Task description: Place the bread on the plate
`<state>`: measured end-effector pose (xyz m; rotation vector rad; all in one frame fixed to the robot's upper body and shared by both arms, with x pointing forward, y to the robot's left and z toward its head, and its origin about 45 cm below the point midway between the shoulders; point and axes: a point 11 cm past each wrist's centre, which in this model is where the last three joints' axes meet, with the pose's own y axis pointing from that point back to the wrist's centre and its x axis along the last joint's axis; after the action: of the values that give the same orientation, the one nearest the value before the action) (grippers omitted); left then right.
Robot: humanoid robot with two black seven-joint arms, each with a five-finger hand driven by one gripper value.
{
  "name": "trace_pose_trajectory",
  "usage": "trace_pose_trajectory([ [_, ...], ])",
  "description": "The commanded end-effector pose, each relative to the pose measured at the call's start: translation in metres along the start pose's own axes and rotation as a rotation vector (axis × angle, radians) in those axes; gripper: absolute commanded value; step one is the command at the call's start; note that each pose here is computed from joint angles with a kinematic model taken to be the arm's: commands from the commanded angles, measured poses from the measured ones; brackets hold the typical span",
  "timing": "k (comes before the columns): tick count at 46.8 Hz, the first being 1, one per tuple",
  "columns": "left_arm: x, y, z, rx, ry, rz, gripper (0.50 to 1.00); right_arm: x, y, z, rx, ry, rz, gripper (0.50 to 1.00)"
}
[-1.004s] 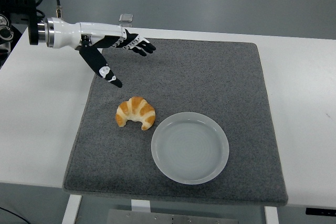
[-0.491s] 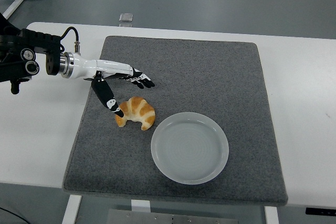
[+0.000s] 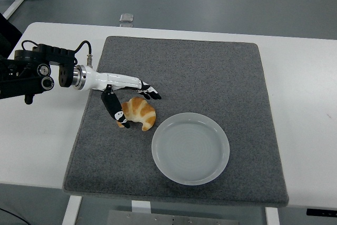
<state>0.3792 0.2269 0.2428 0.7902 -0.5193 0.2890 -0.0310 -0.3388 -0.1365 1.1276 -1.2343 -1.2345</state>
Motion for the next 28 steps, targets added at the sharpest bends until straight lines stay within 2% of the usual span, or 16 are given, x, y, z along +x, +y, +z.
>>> trace_pose_trajectory([
  [1, 0.0, 0.0, -0.001, 0.005, -0.001, 0.002, 0.979, 0.0, 0.0, 0.0, 0.0, 0.0, 0.0, 0.952],
  [9, -0.001, -0.004, -0.004, 0.01, -0.002, 0.013, 0.958, 0.0, 0.0, 0.0, 0.0, 0.0, 0.0, 0.952],
  [28, -0.004, -0.012, -0.015, 0.032, -0.007, 0.033, 0.941, 0.0, 0.0, 0.0, 0.0, 0.0, 0.0, 0.952],
])
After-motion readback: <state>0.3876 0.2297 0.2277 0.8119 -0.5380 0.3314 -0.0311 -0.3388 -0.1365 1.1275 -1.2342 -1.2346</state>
